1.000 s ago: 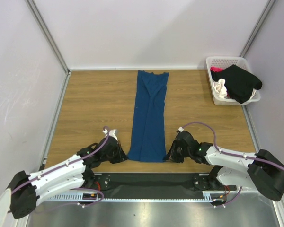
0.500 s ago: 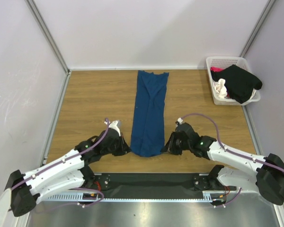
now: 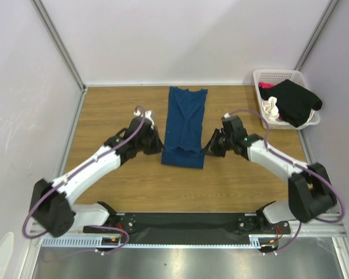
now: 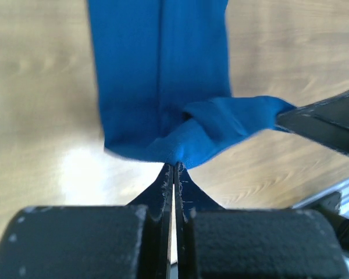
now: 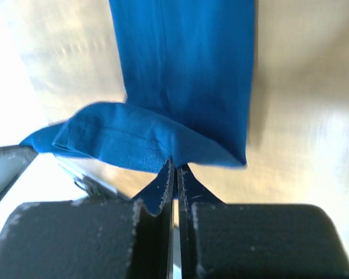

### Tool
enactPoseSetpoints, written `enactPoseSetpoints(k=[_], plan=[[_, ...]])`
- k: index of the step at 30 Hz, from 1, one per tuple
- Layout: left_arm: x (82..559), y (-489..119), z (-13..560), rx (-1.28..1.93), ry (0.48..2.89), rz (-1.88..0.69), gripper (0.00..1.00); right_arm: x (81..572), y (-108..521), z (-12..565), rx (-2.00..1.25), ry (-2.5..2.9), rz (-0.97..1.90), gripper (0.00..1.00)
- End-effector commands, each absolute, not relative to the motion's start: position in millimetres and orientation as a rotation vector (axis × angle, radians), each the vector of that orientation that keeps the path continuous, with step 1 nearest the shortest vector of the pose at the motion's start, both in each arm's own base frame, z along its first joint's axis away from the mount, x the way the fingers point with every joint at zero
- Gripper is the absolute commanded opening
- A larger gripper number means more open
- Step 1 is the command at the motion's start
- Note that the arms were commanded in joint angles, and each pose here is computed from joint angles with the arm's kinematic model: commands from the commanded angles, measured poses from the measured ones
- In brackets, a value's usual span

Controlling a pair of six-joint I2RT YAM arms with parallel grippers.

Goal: Fold and stack the t-shirts
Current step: Fold the tshirt

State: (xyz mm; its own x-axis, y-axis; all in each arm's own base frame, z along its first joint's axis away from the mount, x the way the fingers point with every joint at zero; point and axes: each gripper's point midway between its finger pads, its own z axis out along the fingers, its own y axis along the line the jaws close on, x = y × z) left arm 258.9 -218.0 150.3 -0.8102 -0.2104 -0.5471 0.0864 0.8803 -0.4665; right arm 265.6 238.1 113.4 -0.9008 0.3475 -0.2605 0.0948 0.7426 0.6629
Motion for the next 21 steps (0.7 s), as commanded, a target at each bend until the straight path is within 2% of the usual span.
enactPoseSetpoints(k=[1, 2, 7, 13, 21], plan=[[296.2, -228.5, 169.4, -0.041, 2.403, -0.675, 0.00, 296.7, 244.1, 122.9, 0.262, 2.573, 1.015, 0.00], [302.5, -231.7, 168.8, -0.046, 2.412, -0.687, 0.00, 310.0, 249.3, 137.5, 0.243, 2.544, 1.053, 0.00], [356.7, -237.5, 181.0, -0.063, 2.392, -0.667, 0.00, 358.5, 241.3, 132.9, 0.256, 2.562, 1.057, 0.00], [399.6, -245.3, 156.3, -0.112, 2.432, -0.682, 0.00, 410.1, 235.6, 112.8, 0.245, 2.543, 1.130, 0.00], [428.5, -245.1, 117.0, -0.173, 2.476, -0.693, 0.00, 433.8, 244.1, 83.6, 0.193, 2.581, 1.213, 0.00]])
